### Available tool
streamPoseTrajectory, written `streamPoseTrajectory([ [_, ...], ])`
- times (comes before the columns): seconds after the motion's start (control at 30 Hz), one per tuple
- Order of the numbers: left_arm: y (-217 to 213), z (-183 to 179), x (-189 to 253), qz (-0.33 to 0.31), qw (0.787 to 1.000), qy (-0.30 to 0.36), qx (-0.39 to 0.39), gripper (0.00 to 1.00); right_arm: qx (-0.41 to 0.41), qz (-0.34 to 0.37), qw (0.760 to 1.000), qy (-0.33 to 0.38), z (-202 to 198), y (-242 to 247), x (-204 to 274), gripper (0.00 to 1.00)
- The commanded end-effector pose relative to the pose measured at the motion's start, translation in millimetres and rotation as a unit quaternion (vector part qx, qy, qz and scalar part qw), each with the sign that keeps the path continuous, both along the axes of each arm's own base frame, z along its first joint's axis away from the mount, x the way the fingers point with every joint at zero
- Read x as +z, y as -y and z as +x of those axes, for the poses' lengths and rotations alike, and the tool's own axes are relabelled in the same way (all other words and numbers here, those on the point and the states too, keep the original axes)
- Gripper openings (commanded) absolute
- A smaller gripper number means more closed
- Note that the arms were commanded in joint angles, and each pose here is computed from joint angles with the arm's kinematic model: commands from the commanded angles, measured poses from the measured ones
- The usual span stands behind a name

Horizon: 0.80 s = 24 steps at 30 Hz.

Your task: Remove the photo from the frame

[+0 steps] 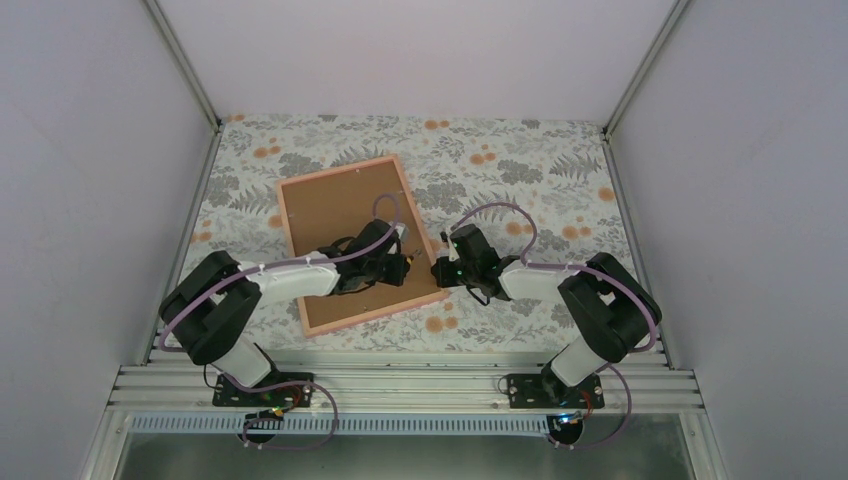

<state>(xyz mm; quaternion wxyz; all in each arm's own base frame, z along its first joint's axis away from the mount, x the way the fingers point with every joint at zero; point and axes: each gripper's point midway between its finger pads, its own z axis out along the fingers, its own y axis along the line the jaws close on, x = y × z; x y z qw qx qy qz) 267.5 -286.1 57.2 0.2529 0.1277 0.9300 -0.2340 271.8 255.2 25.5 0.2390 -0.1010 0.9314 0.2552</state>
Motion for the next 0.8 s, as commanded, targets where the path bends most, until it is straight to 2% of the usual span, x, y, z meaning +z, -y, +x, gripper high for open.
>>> streamPoseTrajectory([
  [0.0,-4.6,-4.9,-5.8,0.024,0.999,-0.023,-0.005,0.02,0.013,-0.005,0.999,-0.029,-15.2,1.2,-6.7,0.04],
  [0.77,-15.2,-24.5,-16.7,0.061,0.995,-0.078,-0.013,0.02,0.01,-0.008,0.999,-0.029,-14.9,2.6,-7.5,0.04],
])
